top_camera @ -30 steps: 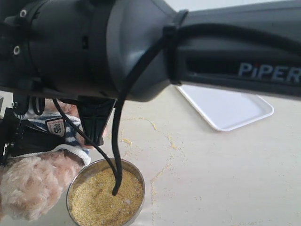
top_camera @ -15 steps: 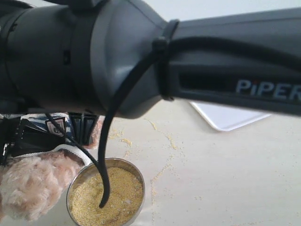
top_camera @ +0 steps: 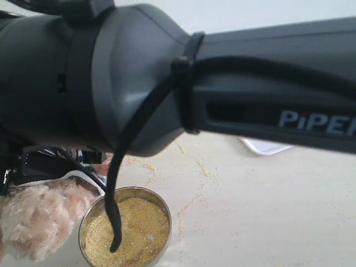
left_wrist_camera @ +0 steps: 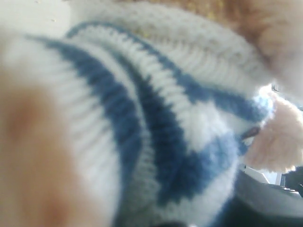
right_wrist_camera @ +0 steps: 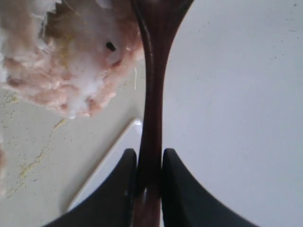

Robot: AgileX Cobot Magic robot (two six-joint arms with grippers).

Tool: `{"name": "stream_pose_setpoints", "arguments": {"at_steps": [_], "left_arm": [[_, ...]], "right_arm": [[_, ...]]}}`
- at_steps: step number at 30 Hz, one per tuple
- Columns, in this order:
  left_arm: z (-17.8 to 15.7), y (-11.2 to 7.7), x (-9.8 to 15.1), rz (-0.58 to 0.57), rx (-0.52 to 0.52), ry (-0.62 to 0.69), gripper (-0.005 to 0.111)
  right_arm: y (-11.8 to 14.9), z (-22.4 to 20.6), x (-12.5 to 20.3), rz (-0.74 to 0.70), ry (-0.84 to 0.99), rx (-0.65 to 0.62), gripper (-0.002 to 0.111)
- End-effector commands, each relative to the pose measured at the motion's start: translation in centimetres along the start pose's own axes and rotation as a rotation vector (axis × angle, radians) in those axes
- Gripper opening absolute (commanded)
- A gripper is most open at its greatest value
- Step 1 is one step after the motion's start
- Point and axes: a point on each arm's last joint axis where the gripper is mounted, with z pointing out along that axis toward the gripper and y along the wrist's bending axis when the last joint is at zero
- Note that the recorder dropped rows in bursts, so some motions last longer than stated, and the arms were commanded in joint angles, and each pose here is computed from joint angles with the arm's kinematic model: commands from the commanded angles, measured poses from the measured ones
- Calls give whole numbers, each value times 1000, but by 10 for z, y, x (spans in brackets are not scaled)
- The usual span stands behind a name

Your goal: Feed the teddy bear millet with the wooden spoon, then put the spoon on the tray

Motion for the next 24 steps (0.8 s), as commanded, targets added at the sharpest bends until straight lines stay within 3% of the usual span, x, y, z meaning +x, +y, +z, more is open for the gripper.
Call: {"name": "stream_pose_setpoints", "arguments": {"at_steps": [1, 10, 19, 24], "left_arm": [[0, -2, -1, -2, 19, -17, 5], [-1, -2, -1, 26, 20, -20, 5], [-1, 0, -2, 53, 7, -27, 5], [-1, 0, -2, 53, 7, -27, 5]], "right_arm": [[-2, -3, -1, 52, -5, 15, 0], [-14, -17, 16, 206, -25, -154, 0], [-78, -32, 84, 578, -56, -431, 0], [-108, -52, 121, 721, -126, -513, 0]]}}
